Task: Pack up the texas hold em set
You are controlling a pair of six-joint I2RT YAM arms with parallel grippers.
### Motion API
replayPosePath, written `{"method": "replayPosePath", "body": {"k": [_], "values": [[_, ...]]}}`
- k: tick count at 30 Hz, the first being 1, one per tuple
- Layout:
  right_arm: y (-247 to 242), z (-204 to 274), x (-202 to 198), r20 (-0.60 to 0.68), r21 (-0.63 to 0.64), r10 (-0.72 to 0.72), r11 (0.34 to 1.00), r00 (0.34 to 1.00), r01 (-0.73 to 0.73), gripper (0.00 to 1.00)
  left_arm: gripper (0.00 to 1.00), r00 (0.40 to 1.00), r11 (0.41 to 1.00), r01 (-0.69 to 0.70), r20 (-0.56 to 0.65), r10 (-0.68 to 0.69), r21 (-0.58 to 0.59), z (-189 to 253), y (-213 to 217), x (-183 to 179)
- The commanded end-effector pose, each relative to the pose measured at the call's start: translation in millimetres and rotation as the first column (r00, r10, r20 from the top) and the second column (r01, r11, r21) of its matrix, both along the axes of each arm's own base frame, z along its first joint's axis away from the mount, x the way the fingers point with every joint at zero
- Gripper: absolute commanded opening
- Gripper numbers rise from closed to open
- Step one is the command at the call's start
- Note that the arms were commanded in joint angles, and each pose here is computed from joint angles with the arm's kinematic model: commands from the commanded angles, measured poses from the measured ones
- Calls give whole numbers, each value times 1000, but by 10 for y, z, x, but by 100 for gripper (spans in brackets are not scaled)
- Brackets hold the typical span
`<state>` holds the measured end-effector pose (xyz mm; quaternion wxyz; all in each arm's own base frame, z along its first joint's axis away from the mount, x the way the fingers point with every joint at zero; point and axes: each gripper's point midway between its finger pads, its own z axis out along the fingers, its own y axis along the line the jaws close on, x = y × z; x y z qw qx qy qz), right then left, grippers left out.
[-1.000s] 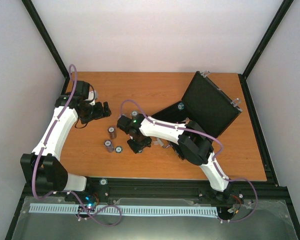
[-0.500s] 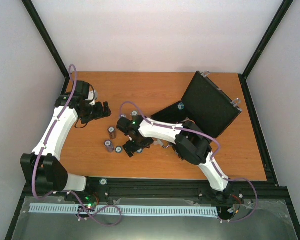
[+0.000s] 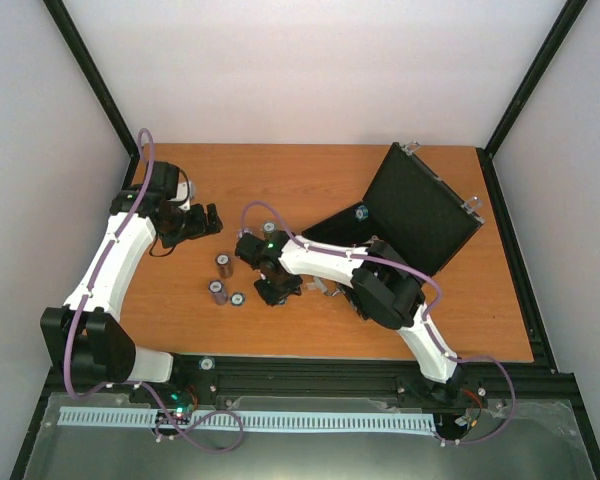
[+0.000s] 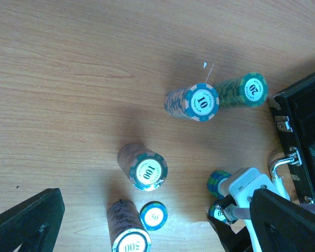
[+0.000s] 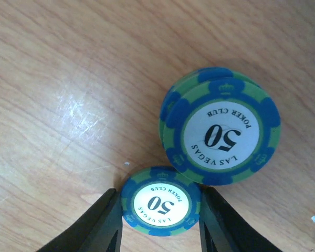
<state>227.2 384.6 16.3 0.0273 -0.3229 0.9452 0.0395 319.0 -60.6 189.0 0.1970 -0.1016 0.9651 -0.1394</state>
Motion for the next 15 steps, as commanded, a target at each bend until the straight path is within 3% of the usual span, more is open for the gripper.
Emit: {"method": "replayPosePath", "body": {"k": [1,15], "values": [[-87,-314,-152,-65,-37,1,999,998,-3,29,100,1000,1000,15,20,-15,6,55,-3,1],[-33,119,-28,9,-3,6,1000,1000,-6,25,100,1000,1000,11,20,-11,5,46,0,2]]}}
